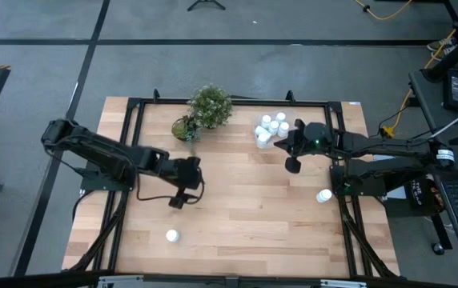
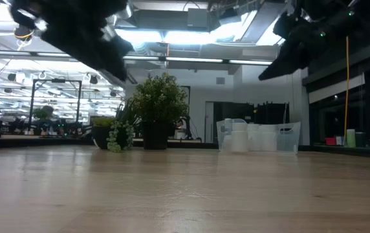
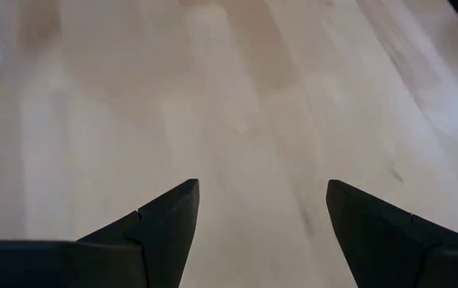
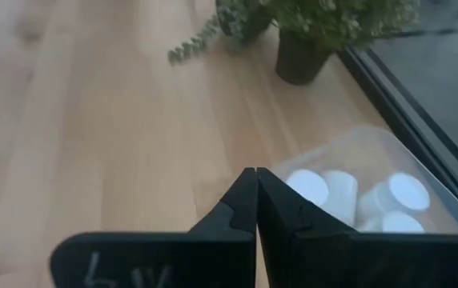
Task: Pick and place pill bottles into a basket
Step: Put the white pill bottle into the transparent bin
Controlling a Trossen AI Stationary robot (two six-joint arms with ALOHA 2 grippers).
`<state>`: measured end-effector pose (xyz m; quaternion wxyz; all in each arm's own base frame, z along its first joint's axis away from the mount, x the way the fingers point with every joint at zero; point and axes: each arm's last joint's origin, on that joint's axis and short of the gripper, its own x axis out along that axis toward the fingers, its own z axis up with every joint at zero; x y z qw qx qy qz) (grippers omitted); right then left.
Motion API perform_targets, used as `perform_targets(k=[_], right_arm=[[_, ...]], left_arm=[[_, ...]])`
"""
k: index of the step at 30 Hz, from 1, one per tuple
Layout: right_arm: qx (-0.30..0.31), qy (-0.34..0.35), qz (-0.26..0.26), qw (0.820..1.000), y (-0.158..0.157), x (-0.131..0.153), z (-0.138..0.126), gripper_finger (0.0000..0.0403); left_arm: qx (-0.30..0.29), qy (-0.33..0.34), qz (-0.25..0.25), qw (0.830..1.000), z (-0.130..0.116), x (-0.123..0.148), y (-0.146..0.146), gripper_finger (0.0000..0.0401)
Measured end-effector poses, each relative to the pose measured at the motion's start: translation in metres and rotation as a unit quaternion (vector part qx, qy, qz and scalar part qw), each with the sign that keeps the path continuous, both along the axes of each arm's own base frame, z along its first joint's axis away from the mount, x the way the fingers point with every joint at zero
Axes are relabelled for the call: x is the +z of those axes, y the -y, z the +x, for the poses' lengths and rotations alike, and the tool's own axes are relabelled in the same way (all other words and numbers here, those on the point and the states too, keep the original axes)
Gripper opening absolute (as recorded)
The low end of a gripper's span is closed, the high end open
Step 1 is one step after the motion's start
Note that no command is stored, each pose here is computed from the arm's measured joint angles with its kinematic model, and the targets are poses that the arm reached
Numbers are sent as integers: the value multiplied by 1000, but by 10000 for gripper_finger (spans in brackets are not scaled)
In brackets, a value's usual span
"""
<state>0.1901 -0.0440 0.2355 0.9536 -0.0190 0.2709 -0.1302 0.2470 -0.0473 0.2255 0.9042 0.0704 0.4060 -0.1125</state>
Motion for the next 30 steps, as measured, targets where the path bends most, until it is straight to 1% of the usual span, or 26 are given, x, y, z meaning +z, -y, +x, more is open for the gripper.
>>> perform_targets(k=[3, 7, 10, 12, 15, 17, 21, 30], right_arm=[[11, 10, -1, 1000, -4, 2, 2, 5], [24, 23, 1, 999, -10, 2, 7, 5], [37, 20, -5, 999, -13, 1, 10, 5], [43, 25, -8, 999, -14, 1, 12, 5], [47, 31, -9, 998, -16, 2, 14, 5], [50, 33, -9, 998, -17, 2, 14, 5], [64, 33, -6, 997, -24, 1, 15, 5], [89, 47, 17, 995, -39, 2, 20, 5]], left_arm=[[10, -39, -18, 999, -5, 7, 12, 267], [39, -67, -58, 995, -10, 19, 26, 267], [63, -70, -103, 990, -10, 27, 36, 267], [67, -80, -131, 986, -12, 27, 42, 267], [61, -72, -148, 984, -12, 28, 50, 267], [77, -69, -156, 982, -13, 29, 55, 267], [130, -100, -203, 965, -20, 28, 66, 265], [186, -162, -291, 925, -49, 28, 111, 223]])
